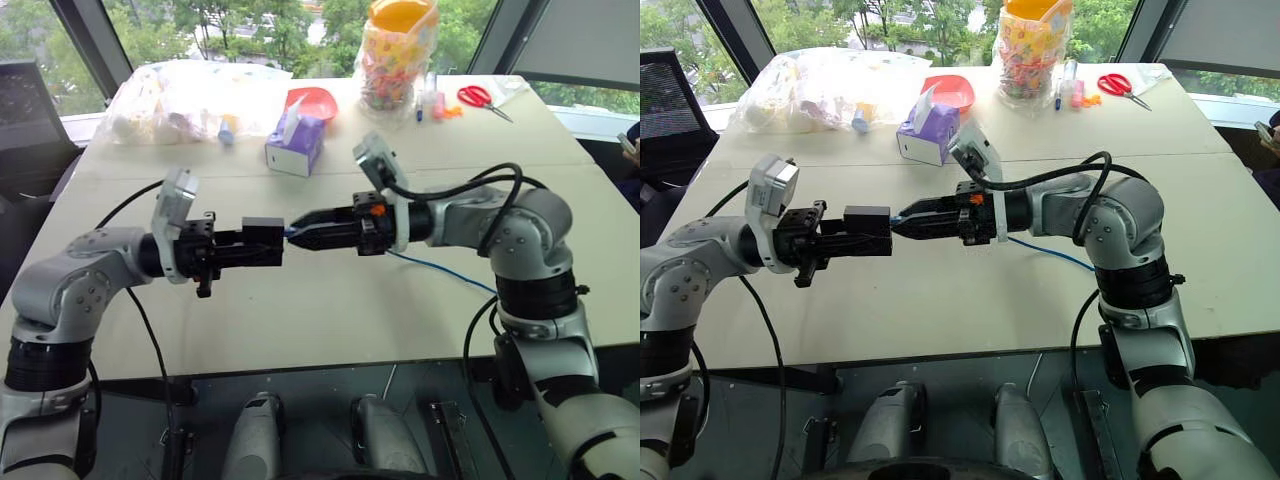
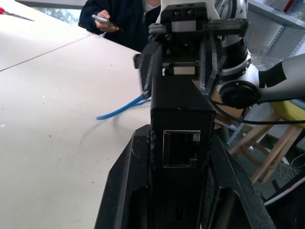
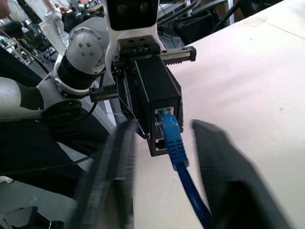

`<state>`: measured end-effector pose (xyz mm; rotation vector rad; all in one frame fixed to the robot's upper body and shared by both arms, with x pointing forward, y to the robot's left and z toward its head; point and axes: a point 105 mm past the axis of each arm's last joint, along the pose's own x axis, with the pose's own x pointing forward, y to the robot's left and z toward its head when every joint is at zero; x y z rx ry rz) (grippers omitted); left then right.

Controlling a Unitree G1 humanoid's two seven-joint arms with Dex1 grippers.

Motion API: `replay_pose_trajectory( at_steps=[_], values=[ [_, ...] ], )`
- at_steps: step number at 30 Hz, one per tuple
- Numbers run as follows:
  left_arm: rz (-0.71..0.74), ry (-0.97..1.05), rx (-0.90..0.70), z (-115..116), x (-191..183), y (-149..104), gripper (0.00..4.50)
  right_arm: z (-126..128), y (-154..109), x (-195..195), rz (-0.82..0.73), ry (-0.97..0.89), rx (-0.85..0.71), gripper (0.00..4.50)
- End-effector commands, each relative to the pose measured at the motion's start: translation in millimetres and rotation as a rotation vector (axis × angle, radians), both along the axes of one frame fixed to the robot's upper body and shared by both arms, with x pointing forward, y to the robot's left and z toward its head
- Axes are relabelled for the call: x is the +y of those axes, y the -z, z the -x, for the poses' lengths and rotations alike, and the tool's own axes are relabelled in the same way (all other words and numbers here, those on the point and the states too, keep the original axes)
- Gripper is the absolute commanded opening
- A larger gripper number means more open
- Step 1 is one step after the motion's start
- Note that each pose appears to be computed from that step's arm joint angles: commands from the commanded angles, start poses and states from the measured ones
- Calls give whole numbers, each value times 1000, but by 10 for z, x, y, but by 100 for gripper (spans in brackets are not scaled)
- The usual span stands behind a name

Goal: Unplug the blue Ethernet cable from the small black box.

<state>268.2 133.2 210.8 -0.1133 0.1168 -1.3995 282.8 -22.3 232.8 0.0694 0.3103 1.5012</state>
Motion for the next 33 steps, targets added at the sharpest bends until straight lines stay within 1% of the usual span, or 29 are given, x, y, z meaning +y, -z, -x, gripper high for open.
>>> replay_pose_trajectory(
  at_steps=[1, 13, 16, 17, 18, 19, 20, 28, 33],
  values=[
    [10, 10, -48, 19, -11, -104, 55, 41, -106, 30, -27, -17, -52, 265],
    [4, 11, -45, 31, -2, -98, 55, 48, -118, 50, -37, -24, -49, 265],
    [2, 10, -46, 32, -1, -99, 55, 51, -119, 49, -39, -27, -49, 183],
    [2, 10, -46, 32, -2, -99, 55, 53, -119, 50, -40, -28, -49, 141],
    [2, 10, -46, 33, -2, -99, 55, 54, -120, 51, -40, -29, -49, 84],
    [2, 9, -46, 34, -2, -99, 55, 56, -120, 52, -40, -30, -49, 40],
    [1, 10, -46, 35, -2, -99, 55, 56, -120, 52, -40, -30, -49, 6],
    [-3, 12, -44, 44, -1, -95, 55, 56, -118, 43, -40, -33, -44, 6],
    [1, 10, -43, 53, 24, -127, 55, -40, -41, -35, -12, 13, -33, 6]
  ],
)
